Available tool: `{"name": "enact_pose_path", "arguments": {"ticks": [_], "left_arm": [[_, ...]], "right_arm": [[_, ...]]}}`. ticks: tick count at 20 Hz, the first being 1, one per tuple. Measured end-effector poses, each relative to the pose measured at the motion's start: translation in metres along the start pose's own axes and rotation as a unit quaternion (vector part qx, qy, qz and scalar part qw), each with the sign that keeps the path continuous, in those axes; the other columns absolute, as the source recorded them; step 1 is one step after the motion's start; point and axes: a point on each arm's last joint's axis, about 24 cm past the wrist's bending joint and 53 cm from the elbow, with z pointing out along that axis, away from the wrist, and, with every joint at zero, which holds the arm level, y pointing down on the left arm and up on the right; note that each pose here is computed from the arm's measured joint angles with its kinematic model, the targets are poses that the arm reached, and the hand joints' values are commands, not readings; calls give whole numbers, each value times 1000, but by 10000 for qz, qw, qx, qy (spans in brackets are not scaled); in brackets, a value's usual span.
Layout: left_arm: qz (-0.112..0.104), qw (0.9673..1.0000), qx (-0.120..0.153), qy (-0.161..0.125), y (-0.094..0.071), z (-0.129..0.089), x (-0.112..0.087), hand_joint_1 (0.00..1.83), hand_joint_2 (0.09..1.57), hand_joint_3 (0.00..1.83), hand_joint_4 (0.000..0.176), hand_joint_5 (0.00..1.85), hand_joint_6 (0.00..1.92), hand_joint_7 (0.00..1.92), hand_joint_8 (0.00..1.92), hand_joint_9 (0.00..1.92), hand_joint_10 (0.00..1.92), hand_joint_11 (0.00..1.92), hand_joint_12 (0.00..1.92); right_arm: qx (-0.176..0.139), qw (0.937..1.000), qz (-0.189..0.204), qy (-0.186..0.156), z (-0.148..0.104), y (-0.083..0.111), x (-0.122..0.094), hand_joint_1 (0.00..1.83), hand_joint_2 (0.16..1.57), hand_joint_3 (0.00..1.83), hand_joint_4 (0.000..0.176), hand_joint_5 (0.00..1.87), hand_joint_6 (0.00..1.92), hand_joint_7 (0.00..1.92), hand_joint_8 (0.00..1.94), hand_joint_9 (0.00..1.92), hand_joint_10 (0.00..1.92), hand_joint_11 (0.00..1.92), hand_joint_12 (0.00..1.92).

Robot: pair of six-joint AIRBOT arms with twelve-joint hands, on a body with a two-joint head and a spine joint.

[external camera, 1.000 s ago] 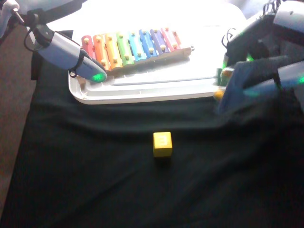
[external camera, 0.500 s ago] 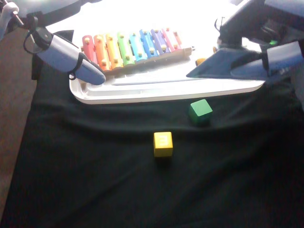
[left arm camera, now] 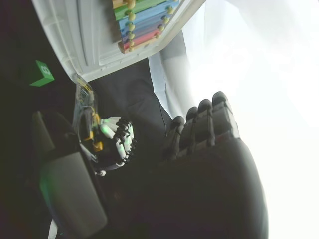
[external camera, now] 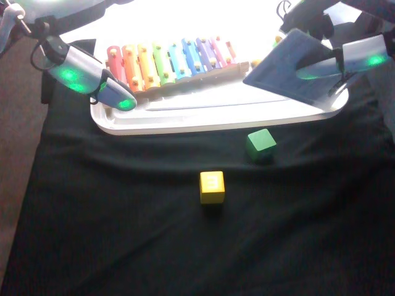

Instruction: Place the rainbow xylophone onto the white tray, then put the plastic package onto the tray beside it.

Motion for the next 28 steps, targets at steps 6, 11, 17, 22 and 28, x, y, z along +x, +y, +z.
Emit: {"name": "enact_pose_path", "arguments": {"ticks": [6,11,17,22,28], "left_arm": [[-27,10000,28,-3,-2,2,1,852,719,0,35,0,0,0,0,40,12,14,17],[-34,10000,50,-25,-3,2,0,814,729,1,0,0,0,14,5,89,24,90,60],[-85,9999,66,-47,-5,2,-1,847,742,3,0,0,0,45,4,125,6,0,516],[-90,9999,84,-63,-6,2,-2,833,752,1,0,0,0,0,0,81,9,0,328],[-102,9999,87,-72,-6,2,-2,802,748,1,8,0,0,36,3,154,10,0,547]], "right_arm": [[146,9991,-406,-20,19,7,-16,1367,1099,0,0,1067,502,966,1099,1032,1188,939,1370],[242,9994,-252,-84,31,-2,-20,1291,1069,2,0,1141,439,1089,1069,1267,1019,1109,1502],[287,9994,-164,-104,37,-6,-20,1375,1049,1,0,1025,700,1147,703,1158,961,943,1282],[368,9993,-74,-71,45,-11,-15,1375,1044,0,0,1111,536,1129,727,1197,919,1066,1199],[458,9989,-76,84,60,-18,3,1299,1046,2,0,1087,613,1195,830,1304,589,1155,1178]]}}
